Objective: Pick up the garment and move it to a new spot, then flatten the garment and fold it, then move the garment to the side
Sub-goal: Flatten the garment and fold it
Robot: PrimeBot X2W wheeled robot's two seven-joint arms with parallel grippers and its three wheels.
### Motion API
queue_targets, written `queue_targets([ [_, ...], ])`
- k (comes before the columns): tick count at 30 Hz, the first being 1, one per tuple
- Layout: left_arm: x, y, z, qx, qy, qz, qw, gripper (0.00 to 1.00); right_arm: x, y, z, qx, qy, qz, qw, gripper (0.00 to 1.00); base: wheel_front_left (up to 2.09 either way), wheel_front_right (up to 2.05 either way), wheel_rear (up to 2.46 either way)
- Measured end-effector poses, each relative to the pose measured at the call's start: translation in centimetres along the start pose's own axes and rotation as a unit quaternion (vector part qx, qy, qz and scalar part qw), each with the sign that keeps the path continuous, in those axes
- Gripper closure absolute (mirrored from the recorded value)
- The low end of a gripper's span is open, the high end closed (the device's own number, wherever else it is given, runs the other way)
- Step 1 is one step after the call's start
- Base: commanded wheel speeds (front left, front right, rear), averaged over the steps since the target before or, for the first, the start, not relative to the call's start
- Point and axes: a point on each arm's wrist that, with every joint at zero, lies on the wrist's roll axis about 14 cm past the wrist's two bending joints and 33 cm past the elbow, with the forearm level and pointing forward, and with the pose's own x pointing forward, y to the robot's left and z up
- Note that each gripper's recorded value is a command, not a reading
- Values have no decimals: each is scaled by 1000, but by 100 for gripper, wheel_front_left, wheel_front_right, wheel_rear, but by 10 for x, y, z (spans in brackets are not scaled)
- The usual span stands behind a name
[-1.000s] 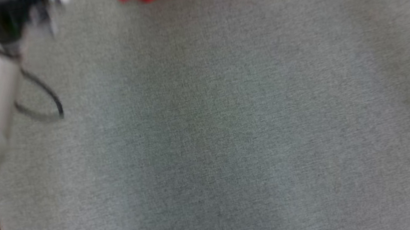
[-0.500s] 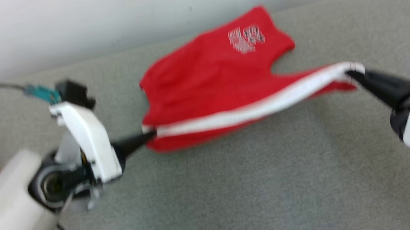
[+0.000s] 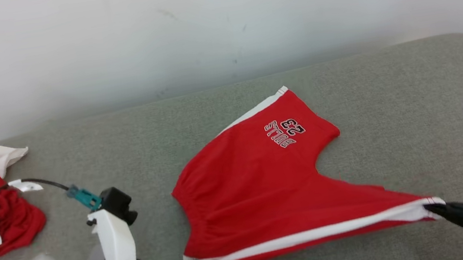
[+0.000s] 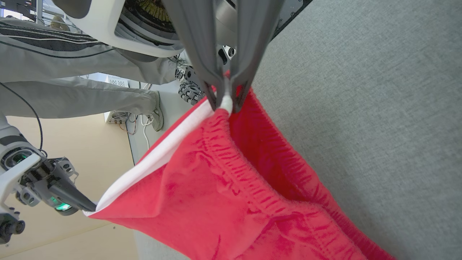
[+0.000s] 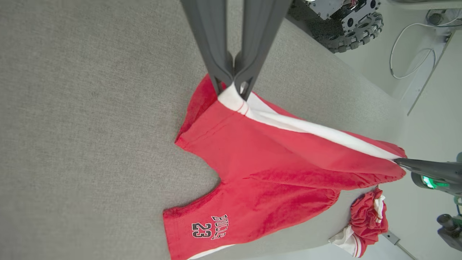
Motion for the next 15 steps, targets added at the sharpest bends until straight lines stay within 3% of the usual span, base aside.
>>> queue_targets([
  [7, -8, -3, -12, -24, 14, -7, 1000, 100, -5, 1, -8, 9, 27, 7, 1000, 100, 0, 0, 0],
  [15, -15, 14, 24, -48, -15, -7, 999, 100, 22, -17, 39, -18, 4, 1, 1000, 100, 0, 0, 0],
])
